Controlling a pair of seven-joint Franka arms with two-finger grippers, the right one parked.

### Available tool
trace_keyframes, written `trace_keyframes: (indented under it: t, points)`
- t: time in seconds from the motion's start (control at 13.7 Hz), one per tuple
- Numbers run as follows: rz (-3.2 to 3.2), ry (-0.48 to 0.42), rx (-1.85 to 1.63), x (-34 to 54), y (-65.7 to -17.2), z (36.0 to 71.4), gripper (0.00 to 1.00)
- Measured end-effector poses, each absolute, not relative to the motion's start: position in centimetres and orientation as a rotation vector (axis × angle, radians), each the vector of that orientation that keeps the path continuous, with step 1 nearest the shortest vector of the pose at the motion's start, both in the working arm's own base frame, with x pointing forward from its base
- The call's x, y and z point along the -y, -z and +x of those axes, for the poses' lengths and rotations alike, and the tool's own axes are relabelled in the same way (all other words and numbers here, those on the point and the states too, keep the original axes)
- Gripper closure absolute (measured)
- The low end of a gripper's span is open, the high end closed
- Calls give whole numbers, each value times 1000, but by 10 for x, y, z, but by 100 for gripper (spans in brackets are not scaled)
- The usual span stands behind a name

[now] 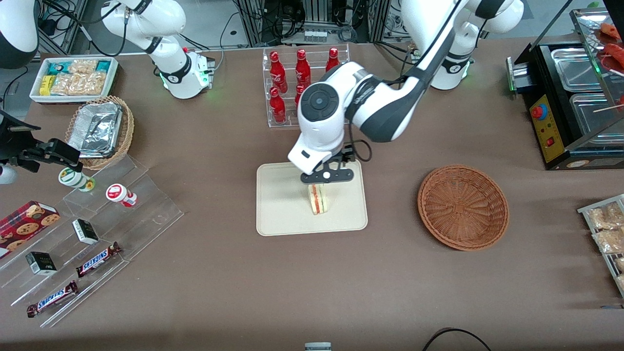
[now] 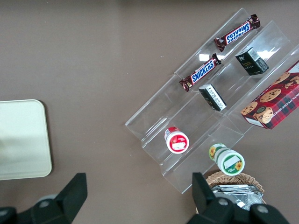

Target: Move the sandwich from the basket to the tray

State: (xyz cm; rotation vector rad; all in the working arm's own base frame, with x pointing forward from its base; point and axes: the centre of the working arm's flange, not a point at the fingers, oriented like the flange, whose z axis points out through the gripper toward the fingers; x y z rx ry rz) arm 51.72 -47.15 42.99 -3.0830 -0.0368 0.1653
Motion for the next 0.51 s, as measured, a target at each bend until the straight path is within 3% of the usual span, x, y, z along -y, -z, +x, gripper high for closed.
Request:
trace_keyframes:
  t: [0.51]
  points:
    - [-3021,-272,-78,344,-475,565,0]
